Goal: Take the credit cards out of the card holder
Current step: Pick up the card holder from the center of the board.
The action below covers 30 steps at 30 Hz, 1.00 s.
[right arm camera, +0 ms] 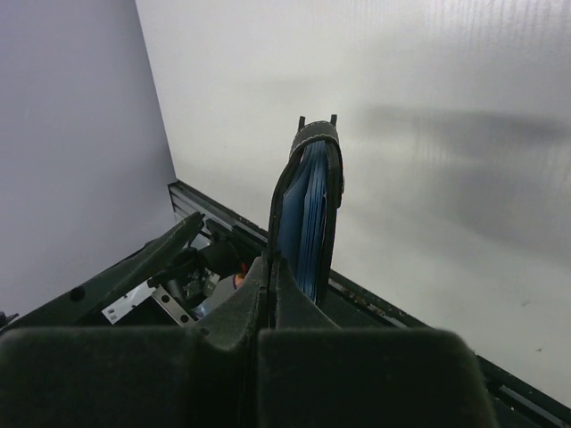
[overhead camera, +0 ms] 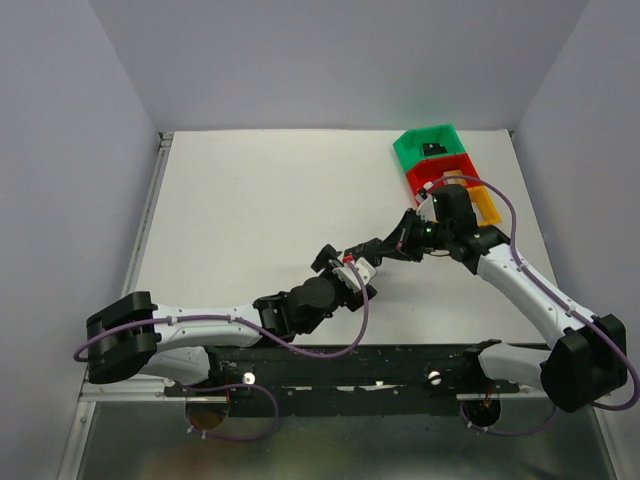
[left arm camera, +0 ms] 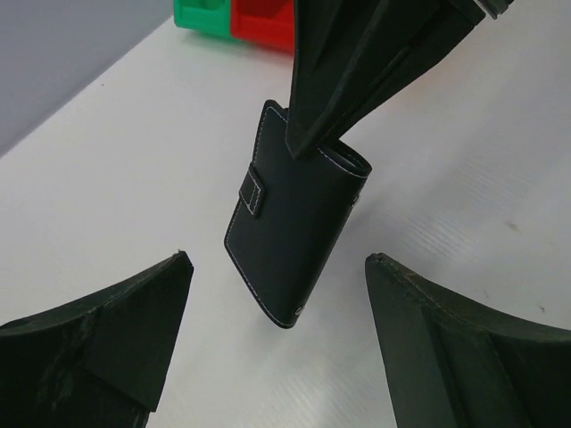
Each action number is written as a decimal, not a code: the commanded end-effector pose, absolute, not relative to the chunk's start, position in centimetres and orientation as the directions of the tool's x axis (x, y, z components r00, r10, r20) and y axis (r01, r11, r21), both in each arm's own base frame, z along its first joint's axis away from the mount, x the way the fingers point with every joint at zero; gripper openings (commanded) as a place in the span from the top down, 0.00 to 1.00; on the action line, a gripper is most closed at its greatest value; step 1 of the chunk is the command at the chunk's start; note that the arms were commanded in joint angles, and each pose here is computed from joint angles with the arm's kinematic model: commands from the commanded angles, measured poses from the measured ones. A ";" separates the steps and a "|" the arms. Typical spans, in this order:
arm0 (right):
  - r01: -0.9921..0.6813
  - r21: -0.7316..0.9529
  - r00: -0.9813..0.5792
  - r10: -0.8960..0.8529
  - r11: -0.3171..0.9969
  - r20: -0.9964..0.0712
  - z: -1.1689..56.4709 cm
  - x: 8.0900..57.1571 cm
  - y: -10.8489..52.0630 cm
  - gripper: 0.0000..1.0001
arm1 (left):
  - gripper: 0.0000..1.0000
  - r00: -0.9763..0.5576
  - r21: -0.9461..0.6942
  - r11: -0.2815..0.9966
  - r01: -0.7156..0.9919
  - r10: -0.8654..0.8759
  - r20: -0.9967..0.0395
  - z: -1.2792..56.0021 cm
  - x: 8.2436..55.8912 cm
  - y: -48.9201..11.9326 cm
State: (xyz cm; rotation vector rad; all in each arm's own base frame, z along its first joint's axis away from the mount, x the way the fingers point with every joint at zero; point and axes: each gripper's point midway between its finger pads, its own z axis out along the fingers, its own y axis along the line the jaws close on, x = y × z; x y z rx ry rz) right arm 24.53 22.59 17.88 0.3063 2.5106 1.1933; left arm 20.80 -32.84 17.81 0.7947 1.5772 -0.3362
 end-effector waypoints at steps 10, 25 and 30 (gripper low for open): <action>0.050 0.822 -0.946 0.292 0.567 -0.143 20.0 23.2 24.5 1.00 | 0.18 0.165 0.416 0.703 0.577 0.398 -0.902 19.3 22.3 -33.6; 0.061 0.830 -0.951 0.286 0.554 -0.121 19.5 23.3 25.2 1.00 | 0.14 0.170 0.388 0.660 0.643 0.371 -0.913 18.8 20.5 -34.9; 0.070 0.841 -0.948 0.298 0.537 -0.111 19.6 23.4 25.4 1.00 | 0.12 0.150 0.376 0.682 0.627 0.368 -0.918 18.6 20.7 -34.5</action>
